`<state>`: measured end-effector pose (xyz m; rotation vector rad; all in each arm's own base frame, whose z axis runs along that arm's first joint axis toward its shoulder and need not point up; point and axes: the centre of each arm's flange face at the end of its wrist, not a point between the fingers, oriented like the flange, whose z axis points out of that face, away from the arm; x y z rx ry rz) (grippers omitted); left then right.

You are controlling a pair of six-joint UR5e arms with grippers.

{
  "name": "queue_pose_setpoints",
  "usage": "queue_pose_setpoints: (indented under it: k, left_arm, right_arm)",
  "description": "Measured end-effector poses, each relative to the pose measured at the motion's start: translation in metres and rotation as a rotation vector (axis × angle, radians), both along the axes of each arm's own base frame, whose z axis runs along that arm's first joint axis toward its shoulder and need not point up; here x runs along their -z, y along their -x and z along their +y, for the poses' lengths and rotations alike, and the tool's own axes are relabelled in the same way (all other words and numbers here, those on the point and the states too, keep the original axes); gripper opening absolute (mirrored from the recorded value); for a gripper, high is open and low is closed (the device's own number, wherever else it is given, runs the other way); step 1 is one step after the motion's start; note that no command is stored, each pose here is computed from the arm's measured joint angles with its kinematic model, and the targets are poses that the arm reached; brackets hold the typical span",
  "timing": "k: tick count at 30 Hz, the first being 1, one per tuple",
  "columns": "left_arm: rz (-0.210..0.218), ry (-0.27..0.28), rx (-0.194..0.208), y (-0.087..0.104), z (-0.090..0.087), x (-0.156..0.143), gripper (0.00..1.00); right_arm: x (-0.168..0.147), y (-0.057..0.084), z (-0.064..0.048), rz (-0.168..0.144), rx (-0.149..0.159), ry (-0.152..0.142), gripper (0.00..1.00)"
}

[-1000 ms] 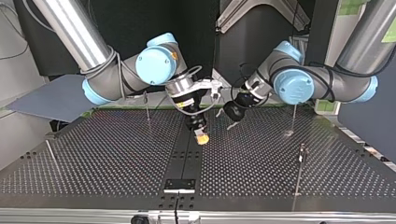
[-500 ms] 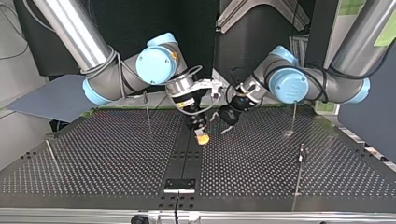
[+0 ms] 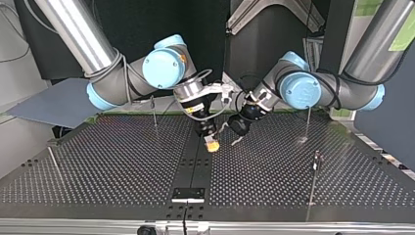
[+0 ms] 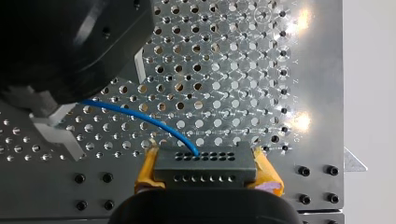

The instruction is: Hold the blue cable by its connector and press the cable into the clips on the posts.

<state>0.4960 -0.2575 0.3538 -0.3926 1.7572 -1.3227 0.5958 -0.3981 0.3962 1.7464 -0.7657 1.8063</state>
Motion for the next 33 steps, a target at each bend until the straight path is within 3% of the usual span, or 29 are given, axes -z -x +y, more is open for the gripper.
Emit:
queue_pose_setpoints:
  k: [13,24,25,26,27,28,29,31,32,33]
  left_arm:
    - [0.033,-0.039,-0.004,-0.007,-0.003,0.020,0.99]
    - [0.027,-0.082,-0.034,-0.008,0.002,0.022,0.99]
    - [0.026,-0.088,-0.036,-0.008,0.003,0.023,0.82]
    - [0.023,-0.095,-0.038,-0.008,0.003,0.023,0.82]
    - [0.019,-0.104,-0.040,-0.008,0.004,0.023,0.69]
    - [0.015,-0.110,-0.041,-0.008,0.004,0.023,0.48]
    - [0.013,-0.117,-0.042,-0.008,0.004,0.022,0.48]
    - [0.008,-0.133,-0.043,-0.008,0.005,0.022,0.18]
    - [0.007,-0.141,-0.043,-0.008,0.005,0.021,0.18]
    - [0.005,-0.152,-0.044,-0.008,0.005,0.019,0.00]
  right_arm:
    - [0.000,-0.002,0.003,0.000,-0.007,0.002,0.00]
    - [0.000,-0.003,0.004,0.001,-0.008,0.002,0.00]
    - [0.000,-0.003,0.004,0.001,-0.008,0.003,0.00]
    - [0.000,-0.003,0.004,0.001,-0.008,0.002,0.00]
    - [0.000,-0.003,0.004,0.001,-0.008,0.002,0.00]
    - [0.000,-0.003,0.004,0.001,-0.008,0.002,0.00]
    - [0.000,-0.003,0.004,0.000,-0.008,0.002,0.00]
    - [0.000,-0.003,0.004,0.000,-0.009,0.001,0.00]
    - [0.000,-0.003,0.004,0.000,-0.009,0.001,0.00]
    - [0.000,-0.003,0.004,0.000,-0.009,0.001,0.00]
